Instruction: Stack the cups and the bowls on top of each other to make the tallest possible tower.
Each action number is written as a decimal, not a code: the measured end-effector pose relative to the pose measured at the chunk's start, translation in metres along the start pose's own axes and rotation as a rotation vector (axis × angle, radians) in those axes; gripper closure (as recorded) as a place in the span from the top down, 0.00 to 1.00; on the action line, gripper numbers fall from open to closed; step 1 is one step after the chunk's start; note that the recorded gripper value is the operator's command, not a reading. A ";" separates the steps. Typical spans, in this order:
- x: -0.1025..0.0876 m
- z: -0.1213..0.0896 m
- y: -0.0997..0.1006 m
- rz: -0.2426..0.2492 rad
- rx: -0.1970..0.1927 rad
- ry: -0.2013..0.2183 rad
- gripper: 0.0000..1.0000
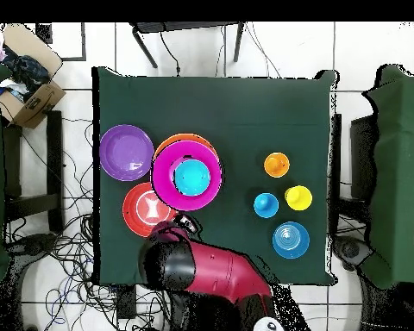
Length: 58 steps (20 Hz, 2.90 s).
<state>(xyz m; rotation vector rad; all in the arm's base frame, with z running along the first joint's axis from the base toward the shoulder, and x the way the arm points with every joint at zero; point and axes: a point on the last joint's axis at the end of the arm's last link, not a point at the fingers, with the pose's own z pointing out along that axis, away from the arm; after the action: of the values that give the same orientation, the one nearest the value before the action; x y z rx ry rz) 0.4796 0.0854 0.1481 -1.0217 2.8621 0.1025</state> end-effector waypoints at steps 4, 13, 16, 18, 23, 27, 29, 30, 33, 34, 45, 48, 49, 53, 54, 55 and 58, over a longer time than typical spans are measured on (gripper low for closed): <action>0.001 0.024 0.001 0.049 0.053 -0.044 1.00; 0.012 0.077 0.029 0.120 0.005 -0.025 1.00; 0.018 0.088 0.044 0.130 -0.031 0.001 1.00; 0.024 0.095 0.059 0.138 -0.056 0.022 1.00; 0.032 0.097 0.084 0.148 -0.084 0.050 1.00; 0.034 0.103 0.105 0.149 -0.095 0.063 1.00; 0.034 0.107 0.116 0.142 -0.097 0.062 1.00; 0.034 0.109 0.119 0.139 -0.098 0.062 1.00; 0.037 0.117 0.135 0.136 -0.112 0.068 1.00; 0.038 0.119 0.137 0.135 -0.117 0.072 1.00; 0.037 0.140 0.148 0.097 -0.142 0.081 1.00; 0.026 0.143 0.144 0.087 -0.132 0.068 1.00; 0.022 0.143 0.142 0.085 -0.129 0.066 1.00; 0.009 0.144 0.136 0.072 -0.120 0.056 1.00; 0.005 0.143 0.135 0.068 -0.118 0.053 1.00; 0.001 0.143 0.134 0.064 -0.115 0.050 1.00; -0.013 0.139 0.128 0.051 -0.106 0.044 1.00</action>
<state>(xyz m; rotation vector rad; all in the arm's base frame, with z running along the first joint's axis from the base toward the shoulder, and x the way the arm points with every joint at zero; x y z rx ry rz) 0.4185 0.2058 0.0152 -0.9806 2.9519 0.2417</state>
